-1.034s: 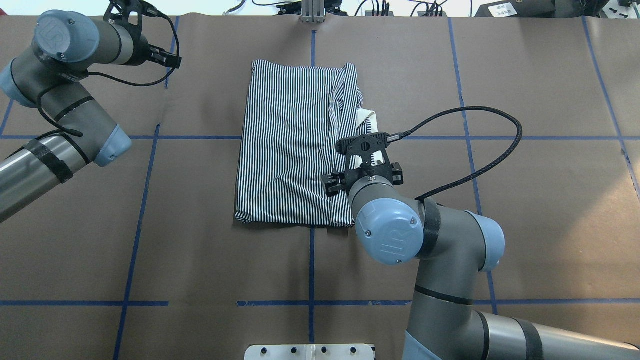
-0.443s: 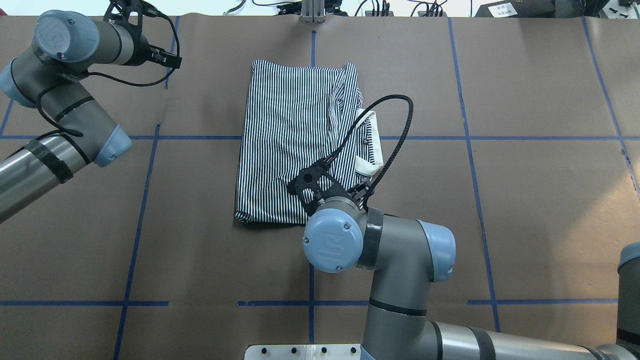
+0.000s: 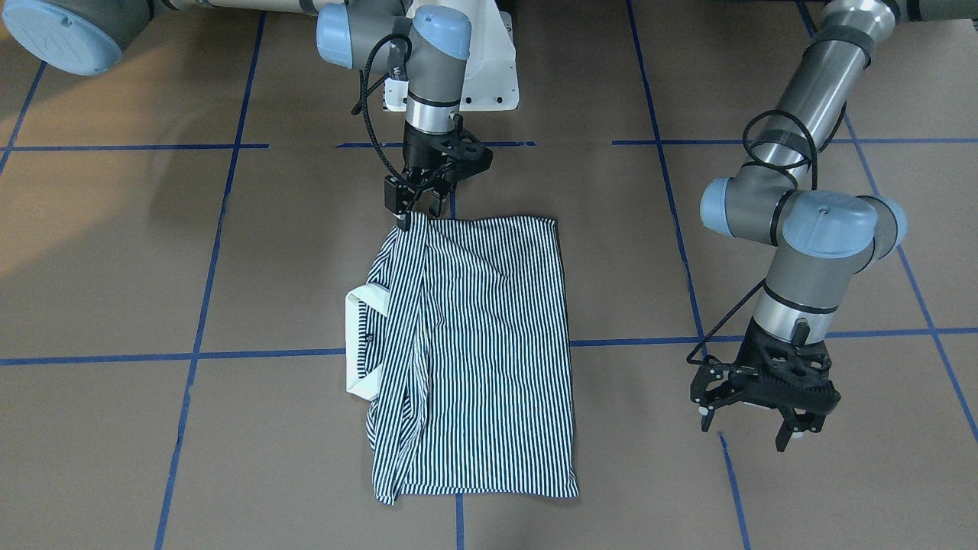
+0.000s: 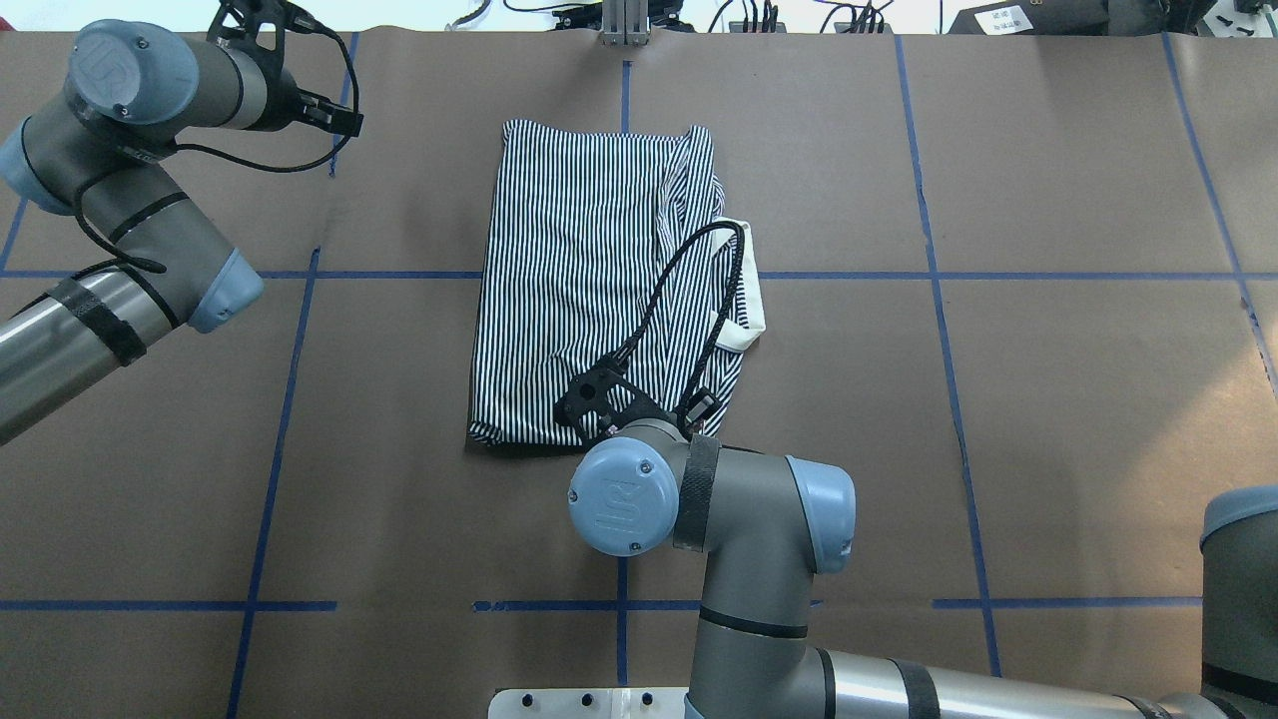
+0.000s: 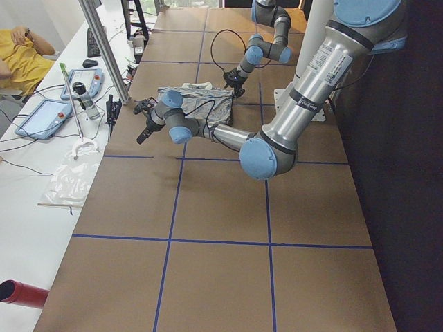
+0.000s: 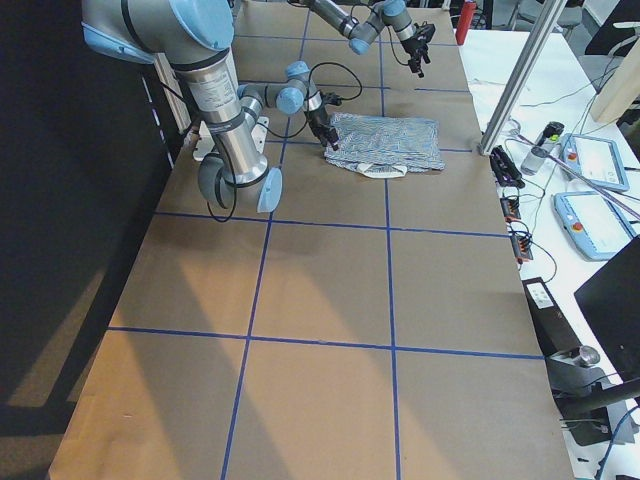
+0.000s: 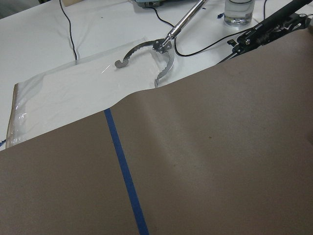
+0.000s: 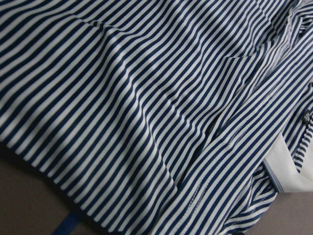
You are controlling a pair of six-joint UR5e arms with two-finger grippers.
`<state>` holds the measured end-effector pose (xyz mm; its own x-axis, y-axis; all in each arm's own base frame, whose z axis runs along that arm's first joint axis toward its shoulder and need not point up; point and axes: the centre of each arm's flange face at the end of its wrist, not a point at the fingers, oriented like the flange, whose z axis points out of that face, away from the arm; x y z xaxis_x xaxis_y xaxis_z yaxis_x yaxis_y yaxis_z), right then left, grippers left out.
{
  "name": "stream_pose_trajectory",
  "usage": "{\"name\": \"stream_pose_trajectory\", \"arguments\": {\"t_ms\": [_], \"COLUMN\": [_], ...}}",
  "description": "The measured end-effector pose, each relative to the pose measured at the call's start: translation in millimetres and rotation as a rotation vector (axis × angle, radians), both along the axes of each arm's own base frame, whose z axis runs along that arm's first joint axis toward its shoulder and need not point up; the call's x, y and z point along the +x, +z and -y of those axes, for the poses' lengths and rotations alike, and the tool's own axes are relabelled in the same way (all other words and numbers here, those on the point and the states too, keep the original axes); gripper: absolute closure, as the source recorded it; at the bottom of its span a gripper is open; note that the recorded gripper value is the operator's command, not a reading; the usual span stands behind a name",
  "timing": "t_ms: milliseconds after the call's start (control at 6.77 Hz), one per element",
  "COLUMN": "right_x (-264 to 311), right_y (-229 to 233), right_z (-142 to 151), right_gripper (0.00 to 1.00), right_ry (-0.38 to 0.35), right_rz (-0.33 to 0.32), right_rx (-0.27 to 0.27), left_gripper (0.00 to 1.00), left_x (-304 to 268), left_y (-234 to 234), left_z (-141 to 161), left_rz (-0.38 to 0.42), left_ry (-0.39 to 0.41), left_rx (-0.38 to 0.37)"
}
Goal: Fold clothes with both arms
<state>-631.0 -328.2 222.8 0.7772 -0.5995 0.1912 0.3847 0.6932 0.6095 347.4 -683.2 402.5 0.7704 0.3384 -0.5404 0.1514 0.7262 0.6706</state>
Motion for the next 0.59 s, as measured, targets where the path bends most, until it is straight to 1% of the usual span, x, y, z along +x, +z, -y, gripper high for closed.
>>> {"name": "stream_pose_trajectory", "arguments": {"t_ms": [148,443,591], "right_x": [-0.9,0.3,2.4], "right_y": [2.2,2.5,0.9], "right_z": [-0.8,-1.0,0.2], "right_gripper": [0.65,0.67,0.67], "right_ry": [-0.022,-0.06,-0.068], "right_rz": [-0.015,-0.034,-0.035], "right_rx": [0.012,0.038,0.047], "left_gripper": [0.0,0.0,0.0], "left_x": [0.0,0.1,0.2], "left_y": [-0.1,0.0,0.6], "left_z": [-0.1,0.0,0.0], "left_rz": [0.0,0.0,0.001], "left_ry": [0.0,0.001,0.001], "left_rx": [0.0,-0.001,-0.002]}}
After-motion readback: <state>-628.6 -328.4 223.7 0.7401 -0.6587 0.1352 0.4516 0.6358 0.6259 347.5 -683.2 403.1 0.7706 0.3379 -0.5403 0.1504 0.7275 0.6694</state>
